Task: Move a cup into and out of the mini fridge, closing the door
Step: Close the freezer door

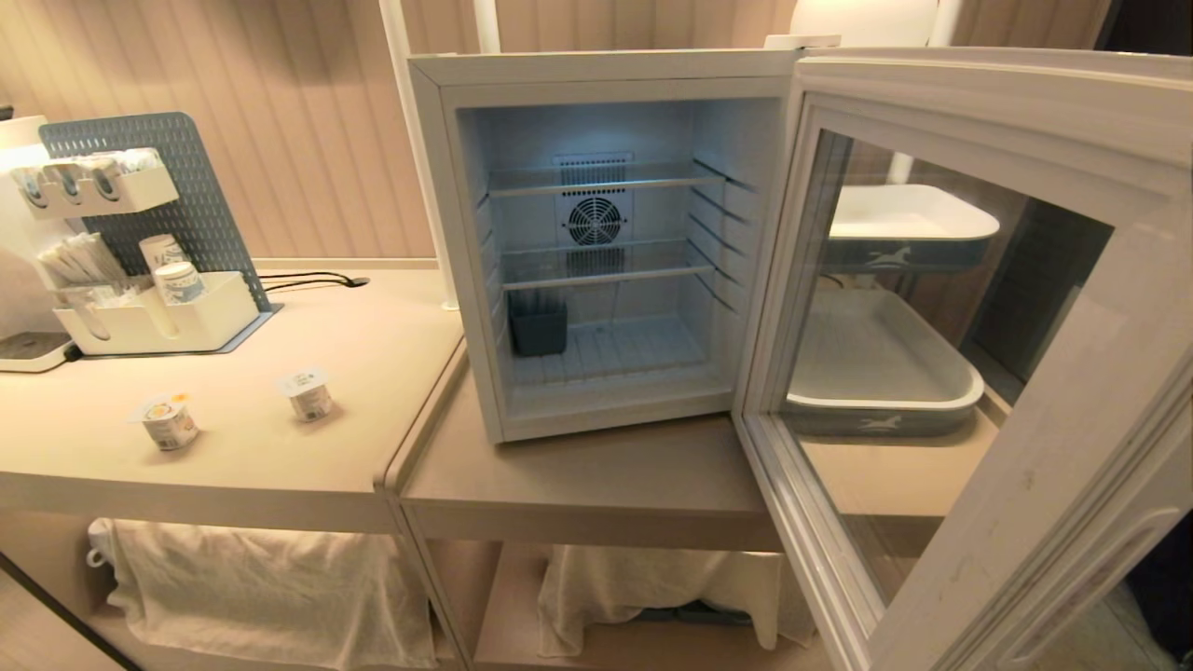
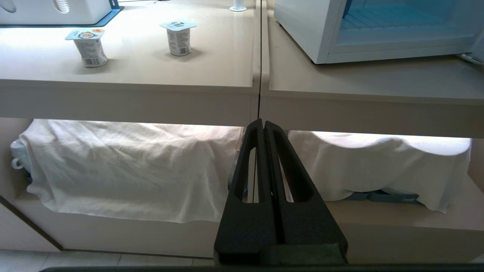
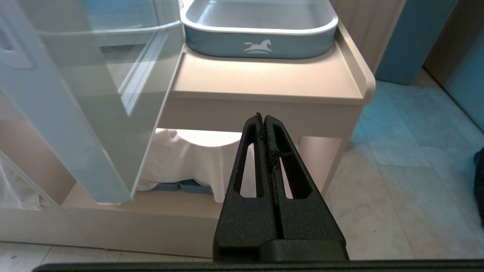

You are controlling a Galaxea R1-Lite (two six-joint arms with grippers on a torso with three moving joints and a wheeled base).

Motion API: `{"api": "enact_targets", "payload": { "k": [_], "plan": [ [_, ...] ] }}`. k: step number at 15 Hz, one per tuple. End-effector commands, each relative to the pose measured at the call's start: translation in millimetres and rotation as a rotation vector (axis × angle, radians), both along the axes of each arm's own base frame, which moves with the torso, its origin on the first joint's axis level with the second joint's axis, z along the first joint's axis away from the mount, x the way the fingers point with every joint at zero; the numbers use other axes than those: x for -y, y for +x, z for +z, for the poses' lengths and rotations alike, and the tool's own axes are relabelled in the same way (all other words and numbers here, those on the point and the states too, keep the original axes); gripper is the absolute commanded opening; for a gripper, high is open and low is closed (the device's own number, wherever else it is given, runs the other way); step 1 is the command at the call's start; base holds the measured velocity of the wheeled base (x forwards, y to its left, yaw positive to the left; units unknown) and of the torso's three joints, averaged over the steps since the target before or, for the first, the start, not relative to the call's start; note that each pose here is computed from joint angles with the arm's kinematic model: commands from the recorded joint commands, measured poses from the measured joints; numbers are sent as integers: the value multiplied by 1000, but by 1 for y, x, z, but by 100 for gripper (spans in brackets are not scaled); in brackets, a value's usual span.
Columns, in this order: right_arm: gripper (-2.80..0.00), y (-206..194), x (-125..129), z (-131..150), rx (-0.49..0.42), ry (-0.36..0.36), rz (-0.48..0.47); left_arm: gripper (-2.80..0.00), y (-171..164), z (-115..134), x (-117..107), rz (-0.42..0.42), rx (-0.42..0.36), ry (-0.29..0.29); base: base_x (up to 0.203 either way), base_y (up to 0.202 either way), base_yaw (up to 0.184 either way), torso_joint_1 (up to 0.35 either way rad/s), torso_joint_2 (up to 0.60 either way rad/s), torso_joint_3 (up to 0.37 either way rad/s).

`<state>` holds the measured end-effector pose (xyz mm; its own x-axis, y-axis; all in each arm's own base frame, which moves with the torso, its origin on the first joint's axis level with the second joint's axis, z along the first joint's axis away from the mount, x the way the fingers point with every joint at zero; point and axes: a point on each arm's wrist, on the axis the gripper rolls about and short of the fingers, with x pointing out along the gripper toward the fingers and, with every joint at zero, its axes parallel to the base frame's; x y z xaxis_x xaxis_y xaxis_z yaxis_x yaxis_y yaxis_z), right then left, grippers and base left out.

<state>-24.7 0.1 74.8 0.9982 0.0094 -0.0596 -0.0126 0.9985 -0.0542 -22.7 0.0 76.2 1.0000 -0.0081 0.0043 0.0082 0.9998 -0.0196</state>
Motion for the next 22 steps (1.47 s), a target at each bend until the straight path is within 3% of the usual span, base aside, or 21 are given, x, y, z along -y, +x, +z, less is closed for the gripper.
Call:
{"api": "enact_targets", "payload": {
  "k": [1,6,8,9,11,14,15,16,17,19,20,22],
  "plan": [
    [-280,0,0,0,-3,-1,0,-280,0,0,0,0,2,0,0,0,0,0,0,0],
    [-280,-2,0,9,30,1,-2,-280,0,0,0,0,0,-2,0,0,0,0,0,0],
    [-280,-15,0,50,130,30,-5,-280,0,0,0,-1,0,0,0,0,0,0,0,0],
    [-280,-16,0,71,129,74,-12,-280,0,0,0,0,0,0,0,0,0,0,0,0],
    [-280,5,1,110,27,188,-60,-280,0,0,0,0,0,0,0,0,0,0,0,0],
    [-280,86,1,146,-265,291,-128,-280,0,0,0,0,1,-1,0,0,0,0,0,0],
    [-280,112,0,151,-343,320,-87,-280,0,0,0,0,0,0,0,0,0,0,0,0],
    [-280,131,-1,152,-417,350,27,-280,0,0,0,0,0,-2,0,0,0,0,0,0],
    [-280,141,-1,152,-464,387,205,-280,0,0,0,0,0,-2,0,0,0,0,0,0],
    [-280,155,3,156,-488,489,718,-280,0,0,0,0,2,0,0,0,0,0,0,0],
    [-280,168,10,153,-478,535,905,-280,0,0,0,0,2,0,0,0,0,0,0,0],
    [-280,194,25,143,-435,594,1089,-280,0,0,0,0,0,0,0,0,0,0,0,0]
  ]
}}
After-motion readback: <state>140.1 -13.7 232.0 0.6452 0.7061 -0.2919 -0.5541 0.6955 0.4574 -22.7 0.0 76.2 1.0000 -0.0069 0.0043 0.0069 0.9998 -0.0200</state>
